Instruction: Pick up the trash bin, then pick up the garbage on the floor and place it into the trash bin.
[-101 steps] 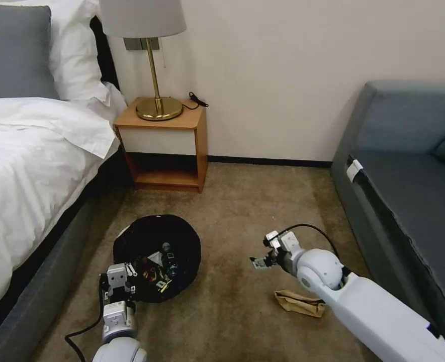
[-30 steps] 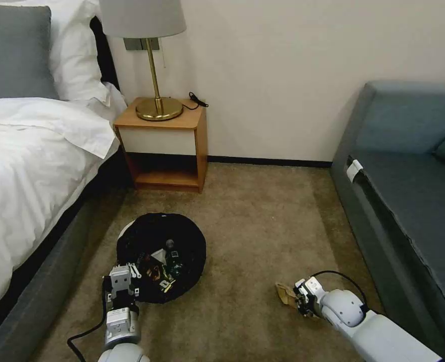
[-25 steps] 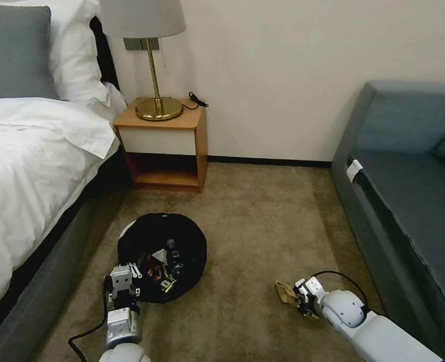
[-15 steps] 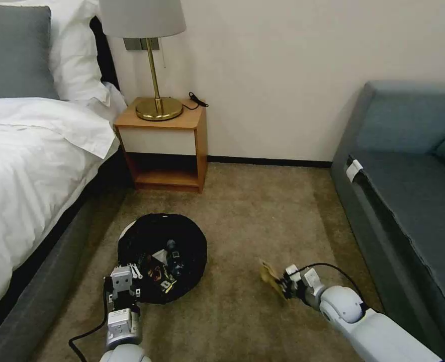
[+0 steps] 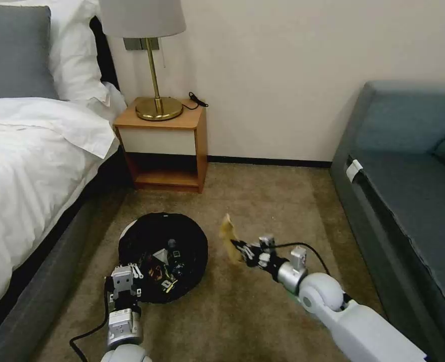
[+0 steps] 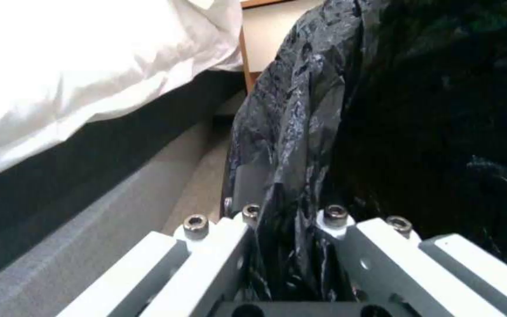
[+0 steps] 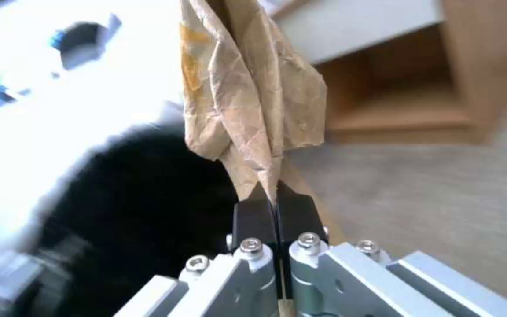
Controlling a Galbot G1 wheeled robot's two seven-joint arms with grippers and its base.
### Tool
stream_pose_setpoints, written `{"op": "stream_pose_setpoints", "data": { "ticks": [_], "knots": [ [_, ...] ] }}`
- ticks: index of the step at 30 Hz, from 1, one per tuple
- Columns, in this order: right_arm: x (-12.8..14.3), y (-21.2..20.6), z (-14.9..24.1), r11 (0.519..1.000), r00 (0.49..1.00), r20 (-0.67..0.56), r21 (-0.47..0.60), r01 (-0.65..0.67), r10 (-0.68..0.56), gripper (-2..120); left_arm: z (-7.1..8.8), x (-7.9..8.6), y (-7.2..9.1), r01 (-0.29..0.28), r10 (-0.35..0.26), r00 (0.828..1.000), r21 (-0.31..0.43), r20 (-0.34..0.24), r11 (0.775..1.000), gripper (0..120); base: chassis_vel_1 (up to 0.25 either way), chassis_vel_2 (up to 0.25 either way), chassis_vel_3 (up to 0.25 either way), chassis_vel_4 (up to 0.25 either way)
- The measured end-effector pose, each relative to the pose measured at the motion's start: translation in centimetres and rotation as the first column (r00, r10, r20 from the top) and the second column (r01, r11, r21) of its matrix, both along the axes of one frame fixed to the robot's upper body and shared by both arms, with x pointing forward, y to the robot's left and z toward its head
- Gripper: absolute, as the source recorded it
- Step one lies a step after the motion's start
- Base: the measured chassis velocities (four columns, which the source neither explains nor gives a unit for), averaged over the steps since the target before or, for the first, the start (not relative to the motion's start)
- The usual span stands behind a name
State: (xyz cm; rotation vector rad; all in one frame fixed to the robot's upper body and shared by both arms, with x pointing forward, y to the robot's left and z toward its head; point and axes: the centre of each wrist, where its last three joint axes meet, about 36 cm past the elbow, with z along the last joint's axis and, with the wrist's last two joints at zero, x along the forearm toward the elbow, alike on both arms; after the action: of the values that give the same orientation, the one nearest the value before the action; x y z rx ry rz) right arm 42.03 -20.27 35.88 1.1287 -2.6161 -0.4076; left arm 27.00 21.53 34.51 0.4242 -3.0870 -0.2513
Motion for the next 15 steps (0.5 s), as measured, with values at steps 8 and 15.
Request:
{"op": "stream_pose_setpoints", "data": {
  "ticks": [8,15],
  "knots": [
    [0.0,5.8,2.8,0.964,0.990,0.014,0.225,-0.141,0.142,0,0.4,0.3,0.1,-0.001,0.001,1.000,0.001,0.006,1.000,1,0.000,0.000,0.000,0.000],
    [-0.1,10.6,1.3,0.914,0.950,0.024,0.265,-0.306,0.311,0,1.9,0.3,-0.6,0.006,-0.006,1.000,-0.006,0.024,1.000,1,0.000,0.000,0.000,0.000]
  ]
}}
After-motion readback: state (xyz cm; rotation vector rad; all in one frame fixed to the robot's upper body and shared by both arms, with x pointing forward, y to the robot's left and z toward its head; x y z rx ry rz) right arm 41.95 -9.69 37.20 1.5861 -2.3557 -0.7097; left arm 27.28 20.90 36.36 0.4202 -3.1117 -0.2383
